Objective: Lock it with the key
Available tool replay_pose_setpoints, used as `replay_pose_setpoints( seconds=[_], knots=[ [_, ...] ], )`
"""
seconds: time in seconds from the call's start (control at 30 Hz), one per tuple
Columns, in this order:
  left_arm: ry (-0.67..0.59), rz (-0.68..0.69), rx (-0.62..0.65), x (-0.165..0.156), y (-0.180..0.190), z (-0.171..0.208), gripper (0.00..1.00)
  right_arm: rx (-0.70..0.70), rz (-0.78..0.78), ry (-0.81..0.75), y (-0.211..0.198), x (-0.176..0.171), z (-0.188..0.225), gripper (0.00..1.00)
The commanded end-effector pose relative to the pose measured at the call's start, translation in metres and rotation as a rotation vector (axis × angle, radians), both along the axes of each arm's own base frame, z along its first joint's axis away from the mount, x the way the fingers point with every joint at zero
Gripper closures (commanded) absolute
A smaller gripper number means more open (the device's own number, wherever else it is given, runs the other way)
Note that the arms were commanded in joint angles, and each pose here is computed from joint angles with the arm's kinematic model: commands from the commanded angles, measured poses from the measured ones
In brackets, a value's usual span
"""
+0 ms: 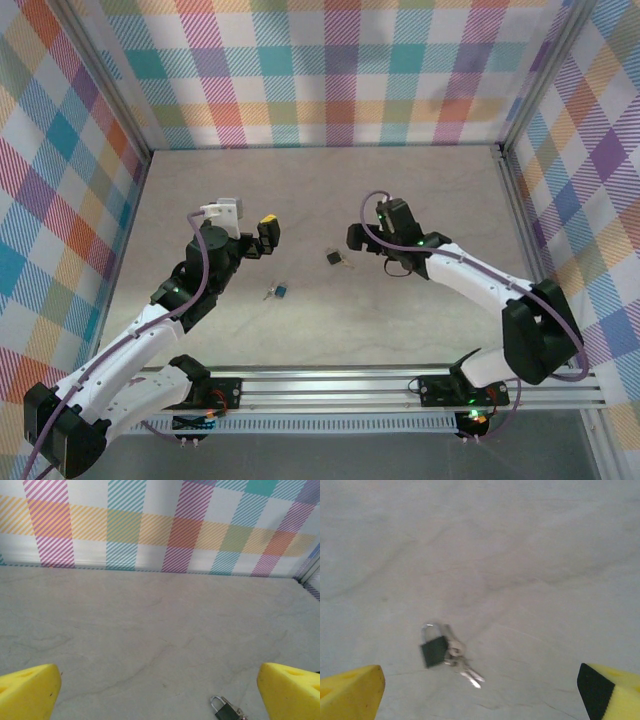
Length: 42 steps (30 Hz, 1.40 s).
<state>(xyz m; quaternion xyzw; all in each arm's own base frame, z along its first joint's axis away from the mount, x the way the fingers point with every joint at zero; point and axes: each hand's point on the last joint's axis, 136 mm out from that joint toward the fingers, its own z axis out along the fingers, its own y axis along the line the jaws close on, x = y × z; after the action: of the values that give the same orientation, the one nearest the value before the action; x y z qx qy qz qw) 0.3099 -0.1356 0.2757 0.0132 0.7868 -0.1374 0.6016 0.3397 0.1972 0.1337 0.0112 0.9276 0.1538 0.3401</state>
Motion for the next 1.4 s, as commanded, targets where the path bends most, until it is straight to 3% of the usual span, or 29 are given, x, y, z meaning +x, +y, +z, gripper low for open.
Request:
replay_pose_setpoints(
  seconds=[0.0, 0.27, 0.57, 1.0, 1.37],
  knots=[
    [-0.015, -0.023, -0.001, -0.003, -0.004, 0.006, 0.00, -0.158, -0.116, 0.041, -0.042, -0.009, -0.001, 0.01],
    [-0.007, -0.032, -0.003, -0.002, -0.006, 0.005, 0.00, -0.255, -0.268, 0.155, -0.084, -0.016, -0.006, 0.01],
    [-0.002, -0.036, 0.001, -0.002, -0.007, 0.003, 0.00, -0.310, -0.321, 0.218, -0.103, -0.023, -0.028, 0.00],
    [-0.002, -0.046, -0.002, -0.003, -0.009, 0.003, 0.00, -0.302, -0.330, 0.288, -0.108, -0.014, -0.054, 0.22],
    [-0.001, -0.059, -0.003, -0.004, -0.012, 0.003, 0.00, -0.351, -0.354, 0.328, -0.117, -0.009, -0.072, 0.29]
  ],
)
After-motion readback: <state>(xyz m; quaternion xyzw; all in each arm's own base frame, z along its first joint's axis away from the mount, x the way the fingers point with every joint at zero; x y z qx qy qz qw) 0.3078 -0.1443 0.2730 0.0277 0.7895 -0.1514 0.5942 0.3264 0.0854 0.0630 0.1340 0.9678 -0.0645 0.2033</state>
